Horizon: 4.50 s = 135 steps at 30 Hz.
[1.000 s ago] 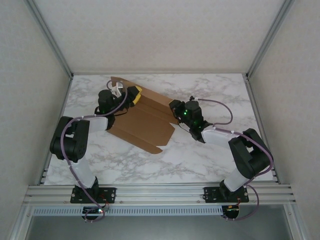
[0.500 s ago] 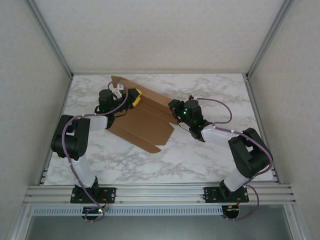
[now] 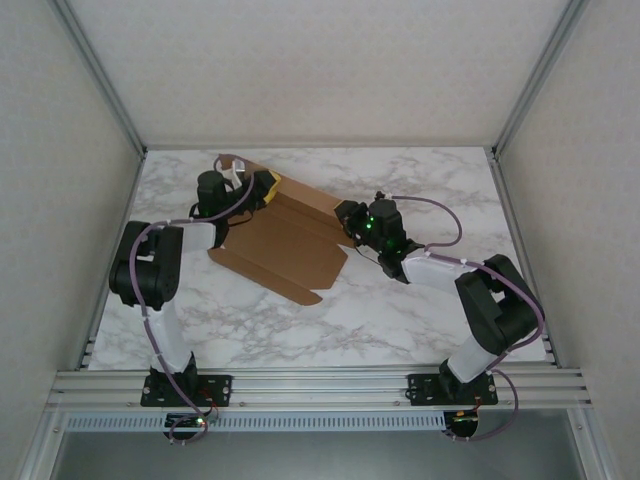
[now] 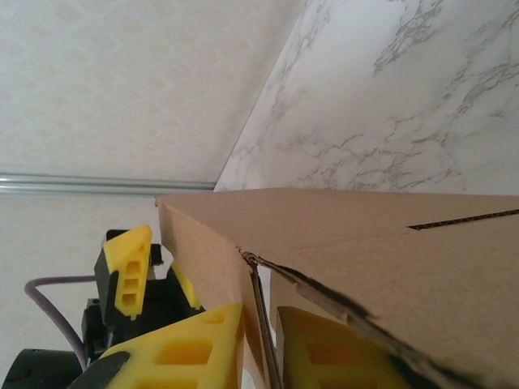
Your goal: Fold the paper box
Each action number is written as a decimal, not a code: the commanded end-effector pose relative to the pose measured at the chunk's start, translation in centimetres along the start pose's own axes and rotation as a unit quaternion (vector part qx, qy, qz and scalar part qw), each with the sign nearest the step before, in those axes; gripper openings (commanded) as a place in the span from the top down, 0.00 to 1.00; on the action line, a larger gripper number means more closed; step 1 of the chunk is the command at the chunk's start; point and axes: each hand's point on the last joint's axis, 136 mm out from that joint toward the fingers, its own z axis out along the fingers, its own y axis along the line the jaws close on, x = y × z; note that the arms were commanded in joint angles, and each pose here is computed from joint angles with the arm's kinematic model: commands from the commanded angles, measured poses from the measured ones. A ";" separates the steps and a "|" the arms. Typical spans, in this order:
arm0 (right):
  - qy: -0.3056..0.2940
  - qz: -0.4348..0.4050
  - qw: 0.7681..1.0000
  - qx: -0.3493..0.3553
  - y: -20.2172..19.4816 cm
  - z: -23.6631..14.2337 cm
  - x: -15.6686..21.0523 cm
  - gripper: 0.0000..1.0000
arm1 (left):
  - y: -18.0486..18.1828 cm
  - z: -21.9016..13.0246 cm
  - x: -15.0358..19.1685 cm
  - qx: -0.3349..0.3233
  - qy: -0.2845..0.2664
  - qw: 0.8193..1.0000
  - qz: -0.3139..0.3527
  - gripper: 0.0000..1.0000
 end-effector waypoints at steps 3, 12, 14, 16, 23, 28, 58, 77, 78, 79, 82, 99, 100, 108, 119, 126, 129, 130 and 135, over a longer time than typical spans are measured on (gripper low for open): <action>0.023 -0.010 1.000 0.010 -0.6 0.8 0.2 0.83 | -1.2 -0.2 -0.7 0.035 -0.011 0.999 0.001 0.78; 0.091 -0.038 0.995 0.002 0.1 3.1 -0.7 0.80 | -0.8 -2.0 -0.5 0.013 -0.055 0.998 -0.013 0.95; 0.111 -0.061 0.992 -0.001 0.7 3.8 -0.6 0.79 | -0.7 -2.7 -0.4 0.010 -0.069 0.997 -0.015 0.95; 0.129 -0.084 0.988 -0.007 1.5 4.5 -0.4 0.77 | -0.7 -3.4 -0.3 0.008 -0.081 0.997 -0.015 0.95; 0.176 -0.138 0.975 -0.009 3.1 6.4 -0.1 0.72 | -1.2 -6.0 0.0 0.007 -0.141 0.989 -0.034 0.94; 0.200 -0.165 0.966 0.013 3.0 6.5 0.3 0.55 | -0.7 -8.2 0.2 -0.034 -0.190 0.981 -0.026 0.97; 0.254 -0.430 0.851 0.164 -4.8 -3.6 13.9 0.99 | 0.9 -11.3 1.3 -0.089 -0.242 0.966 -0.017 0.97; 0.284 -0.427 0.800 0.310 -16.0 -0.8 16.5 1.00 | 1.9 -11.9 2.0 -0.138 -0.253 0.958 0.005 0.96; 0.282 -0.427 0.799 0.317 -16.4 -1.0 16.1 1.00 | 2.0 -11.9 2.1 -0.137 -0.254 0.957 0.002 0.96; 0.281 -0.426 0.798 0.321 -16.7 -1.1 16.0 1.00 | 2.1 -11.9 2.1 -0.136 -0.254 0.958 -0.001 0.96; 0.280 -0.420 0.796 0.334 -17.6 -1.6 15.2 1.00 | 2.1 -11.7 2.5 -0.131 -0.252 0.959 -0.009 0.96; 0.319 -0.427 0.827 0.175 -10.0 -2.6 15.0 0.88 | 2.7 -11.3 2.2 -0.135 -0.281 0.950 -0.025 0.95; 0.316 -0.433 0.830 0.156 -8.9 -2.9 15.1 0.84 | 2.8 -11.1 2.1 -0.134 -0.280 0.950 -0.027 0.95; 0.218 -0.442 0.865 0.090 1.8 -6.1 7.8 0.47 | 2.6 -9.9 1.0 -0.132 -0.287 0.949 -0.027 0.95; 0.178 -0.316 0.922 0.139 6.0 -3.7 -2.2 0.34 | 2.6 -8.6 0.4 -0.132 -0.273 0.953 -0.025 0.95; 0.226 -0.284 0.923 0.130 5.6 -0.1 -1.5 0.33 | 2.9 -8.2 0.7 -0.138 -0.259 0.956 -0.021 0.96; 0.232 -0.278 0.923 0.134 5.2 0.9 -1.5 0.33 | 3.0 -8.1 0.8 -0.138 -0.255 0.957 -0.023 0.96; 0.233 -0.276 0.922 0.137 5.0 1.2 -1.5 0.33 | 3.0 -8.0 0.8 -0.138 -0.254 0.957 -0.023 0.96; 0.246 -0.265 0.921 0.142 3.6 2.8 -1.2 0.33 | 3.2 -7.8 0.9 -0.140 -0.248 0.958 -0.025 0.96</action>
